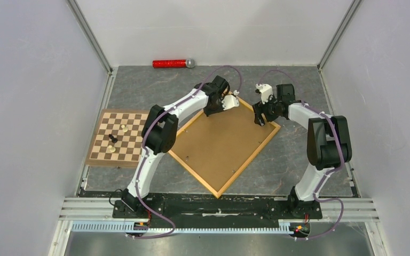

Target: Put the photo into the frame

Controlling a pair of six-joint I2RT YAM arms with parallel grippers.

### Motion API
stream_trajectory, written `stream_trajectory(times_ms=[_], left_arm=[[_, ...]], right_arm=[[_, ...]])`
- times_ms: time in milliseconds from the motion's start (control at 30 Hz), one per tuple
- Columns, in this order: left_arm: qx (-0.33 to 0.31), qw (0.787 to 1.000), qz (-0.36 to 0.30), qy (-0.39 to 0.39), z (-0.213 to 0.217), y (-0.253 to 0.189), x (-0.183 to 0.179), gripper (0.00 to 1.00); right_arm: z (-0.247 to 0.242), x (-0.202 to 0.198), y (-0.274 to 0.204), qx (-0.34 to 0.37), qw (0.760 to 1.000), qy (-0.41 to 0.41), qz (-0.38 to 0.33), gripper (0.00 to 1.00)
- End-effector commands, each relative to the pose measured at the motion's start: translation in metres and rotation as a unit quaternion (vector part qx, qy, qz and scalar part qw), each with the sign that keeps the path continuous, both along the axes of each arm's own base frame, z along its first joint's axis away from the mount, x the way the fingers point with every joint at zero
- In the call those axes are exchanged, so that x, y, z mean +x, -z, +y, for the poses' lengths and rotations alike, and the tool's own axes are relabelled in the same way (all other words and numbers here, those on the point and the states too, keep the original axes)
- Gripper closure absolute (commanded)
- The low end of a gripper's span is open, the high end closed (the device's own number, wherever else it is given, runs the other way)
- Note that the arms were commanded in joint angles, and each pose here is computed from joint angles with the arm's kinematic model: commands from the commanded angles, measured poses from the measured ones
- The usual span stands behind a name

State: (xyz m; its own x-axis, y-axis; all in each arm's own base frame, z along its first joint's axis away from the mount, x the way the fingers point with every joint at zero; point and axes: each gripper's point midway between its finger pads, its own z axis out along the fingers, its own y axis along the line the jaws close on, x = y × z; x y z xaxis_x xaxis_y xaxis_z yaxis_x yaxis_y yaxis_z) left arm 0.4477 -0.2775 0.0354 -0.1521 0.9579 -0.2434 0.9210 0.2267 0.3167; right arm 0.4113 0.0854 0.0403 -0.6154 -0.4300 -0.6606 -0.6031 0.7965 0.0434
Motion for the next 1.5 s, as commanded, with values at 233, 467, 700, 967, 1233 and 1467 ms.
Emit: stream_trajectory(times_ms=[233, 467, 700, 967, 1233, 1467], left_arm=[[-0.004, 0.999, -0.031, 0.045, -0.026, 0.007, 0.023, 0.98], [-0.076, 0.996, -0.036, -0.021, -0.036, -0.035, 0.019, 0.64], [-0.094, 0.991, -0.003, -0.091, -0.022, -0.049, 0.011, 0.39], [-0.14, 0.973, 0.04, -0.181, 0.004, -0.051, 0.019, 0.32], [-0.134, 0.966, 0.069, -0.21, 0.025, -0.036, 0.021, 0.35], [-0.145, 0.96, 0.119, -0.206, 0.02, -0.018, 0.009, 0.44]], right_arm=[[-0.017, 0.022, -0.022, 0.028, 0.999, 0.016, -0.036, 0.26], [-0.006, 0.024, -0.046, 0.073, 0.996, 0.011, -0.044, 0.26], [-0.012, 0.028, -0.07, 0.093, 0.994, 0.018, -0.061, 0.26], [-0.01, 0.029, -0.072, 0.097, 0.993, 0.014, -0.06, 0.26], [-0.01, 0.037, -0.074, 0.099, 0.993, 0.013, -0.062, 0.26], [-0.012, 0.038, -0.067, 0.103, 0.993, 0.013, -0.052, 0.26]])
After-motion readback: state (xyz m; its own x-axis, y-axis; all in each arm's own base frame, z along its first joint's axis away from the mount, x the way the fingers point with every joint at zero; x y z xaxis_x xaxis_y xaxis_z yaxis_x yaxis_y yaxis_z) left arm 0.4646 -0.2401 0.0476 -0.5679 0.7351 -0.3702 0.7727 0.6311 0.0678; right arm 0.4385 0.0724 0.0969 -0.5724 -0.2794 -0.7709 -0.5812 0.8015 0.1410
